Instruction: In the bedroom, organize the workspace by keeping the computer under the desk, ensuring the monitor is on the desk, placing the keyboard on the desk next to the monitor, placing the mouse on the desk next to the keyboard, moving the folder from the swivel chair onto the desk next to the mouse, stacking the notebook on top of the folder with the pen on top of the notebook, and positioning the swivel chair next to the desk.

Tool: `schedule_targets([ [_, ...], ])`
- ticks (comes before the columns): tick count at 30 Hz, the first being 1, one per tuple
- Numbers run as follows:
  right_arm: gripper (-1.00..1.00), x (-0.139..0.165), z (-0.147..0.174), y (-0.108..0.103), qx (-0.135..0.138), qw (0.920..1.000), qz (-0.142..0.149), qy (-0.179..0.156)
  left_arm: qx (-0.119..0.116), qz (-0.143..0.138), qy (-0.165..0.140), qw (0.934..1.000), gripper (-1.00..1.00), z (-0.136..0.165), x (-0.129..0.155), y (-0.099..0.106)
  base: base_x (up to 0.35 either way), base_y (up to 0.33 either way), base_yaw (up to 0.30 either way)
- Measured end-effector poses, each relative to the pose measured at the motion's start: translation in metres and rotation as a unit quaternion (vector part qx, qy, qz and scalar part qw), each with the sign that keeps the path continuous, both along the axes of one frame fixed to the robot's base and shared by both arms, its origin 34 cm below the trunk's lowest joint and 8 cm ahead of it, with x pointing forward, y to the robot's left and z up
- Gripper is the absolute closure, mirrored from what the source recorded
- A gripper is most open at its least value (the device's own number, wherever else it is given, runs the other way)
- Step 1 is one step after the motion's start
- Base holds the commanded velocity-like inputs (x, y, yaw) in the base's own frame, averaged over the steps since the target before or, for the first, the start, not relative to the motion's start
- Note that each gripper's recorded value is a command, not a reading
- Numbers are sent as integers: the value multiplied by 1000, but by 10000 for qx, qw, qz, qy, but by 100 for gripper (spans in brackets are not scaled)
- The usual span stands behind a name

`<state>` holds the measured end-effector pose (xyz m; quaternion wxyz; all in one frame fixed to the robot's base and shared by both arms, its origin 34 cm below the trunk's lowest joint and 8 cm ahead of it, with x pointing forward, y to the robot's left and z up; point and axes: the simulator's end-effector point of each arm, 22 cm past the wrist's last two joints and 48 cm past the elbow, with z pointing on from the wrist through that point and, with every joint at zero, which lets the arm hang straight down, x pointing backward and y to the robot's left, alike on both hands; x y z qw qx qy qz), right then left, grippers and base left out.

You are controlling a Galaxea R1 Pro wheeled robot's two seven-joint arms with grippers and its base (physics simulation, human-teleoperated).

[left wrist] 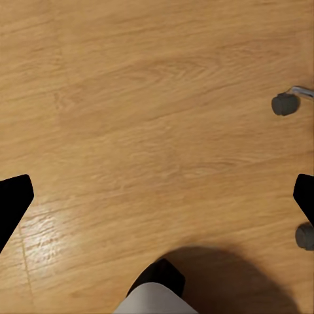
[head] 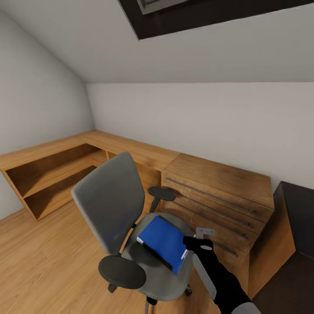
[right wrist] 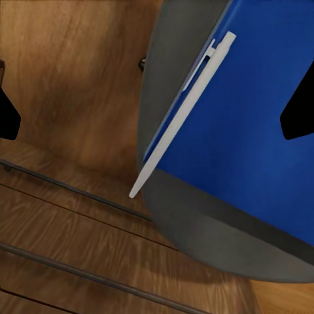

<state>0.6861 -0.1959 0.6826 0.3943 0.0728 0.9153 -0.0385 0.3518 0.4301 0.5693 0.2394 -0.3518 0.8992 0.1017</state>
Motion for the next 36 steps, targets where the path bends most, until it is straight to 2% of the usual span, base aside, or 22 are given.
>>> schedule_targets([
  [25, -100, -4, -46, 1, -1, 10000, 15, 0, 10, 25, -18, 10000, -100, -45, -4, 2, 0, 0, 0],
  [27, -100, -4, -49, 1, -2, 10000, 18, -3, 59, 51, -109, 9999, -100, -46, -1, 4, 0, 0, 0],
  [30, -100, -5, -55, 2, 0, 10000, 22, -4, 260, 159, -523, 9982, -100, -39, 14, 12, 0, 0, 0],
  [32, -100, -6, -59, 3, 7, 10000, 29, -2, 452, 235, -1036, 9933, -100, -20, 37, 19, 0, 0, 0],
  [34, -100, -6, -62, 3, 8, 10000, 28, -4, 506, 208, -1396, 9887, -100, -1, 57, 19, 0, 0, 0],
  [36, -100, -6, -63, 3, 8, 10000, 29, -2, 527, 179, -1562, 9862, -100, 12, 64, 18, 0, 0, 0],
])
